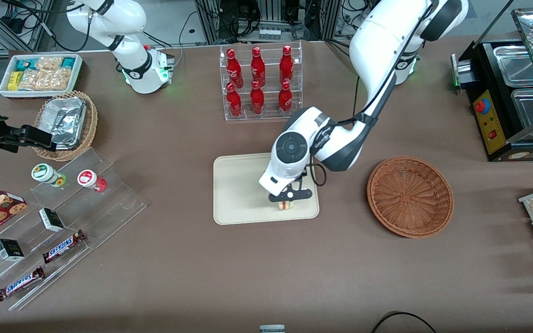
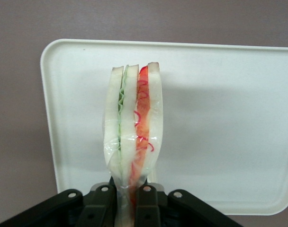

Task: Place sandwich from basket to tray
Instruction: 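Lower the sandwich onto the tray and open the left gripper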

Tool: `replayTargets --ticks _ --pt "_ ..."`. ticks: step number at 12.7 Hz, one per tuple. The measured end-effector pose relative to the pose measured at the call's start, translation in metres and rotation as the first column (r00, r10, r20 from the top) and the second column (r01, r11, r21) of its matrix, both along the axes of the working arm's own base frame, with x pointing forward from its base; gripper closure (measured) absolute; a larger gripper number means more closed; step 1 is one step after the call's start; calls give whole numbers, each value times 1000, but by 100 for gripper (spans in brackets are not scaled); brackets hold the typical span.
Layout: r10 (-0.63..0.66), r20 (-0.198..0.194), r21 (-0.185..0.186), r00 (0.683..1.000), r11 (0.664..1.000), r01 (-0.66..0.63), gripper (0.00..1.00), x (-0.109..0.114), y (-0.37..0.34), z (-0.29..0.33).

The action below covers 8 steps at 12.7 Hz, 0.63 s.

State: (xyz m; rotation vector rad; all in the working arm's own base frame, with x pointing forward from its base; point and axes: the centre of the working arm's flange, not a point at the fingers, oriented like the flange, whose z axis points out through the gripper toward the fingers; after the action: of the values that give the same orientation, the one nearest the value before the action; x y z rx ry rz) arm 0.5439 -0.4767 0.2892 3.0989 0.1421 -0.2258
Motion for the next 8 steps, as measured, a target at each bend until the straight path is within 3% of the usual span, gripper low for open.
replayTargets --ticks 8 --pt "4 -12 -3 1000 1000 -4 85 -10 -33 -23"
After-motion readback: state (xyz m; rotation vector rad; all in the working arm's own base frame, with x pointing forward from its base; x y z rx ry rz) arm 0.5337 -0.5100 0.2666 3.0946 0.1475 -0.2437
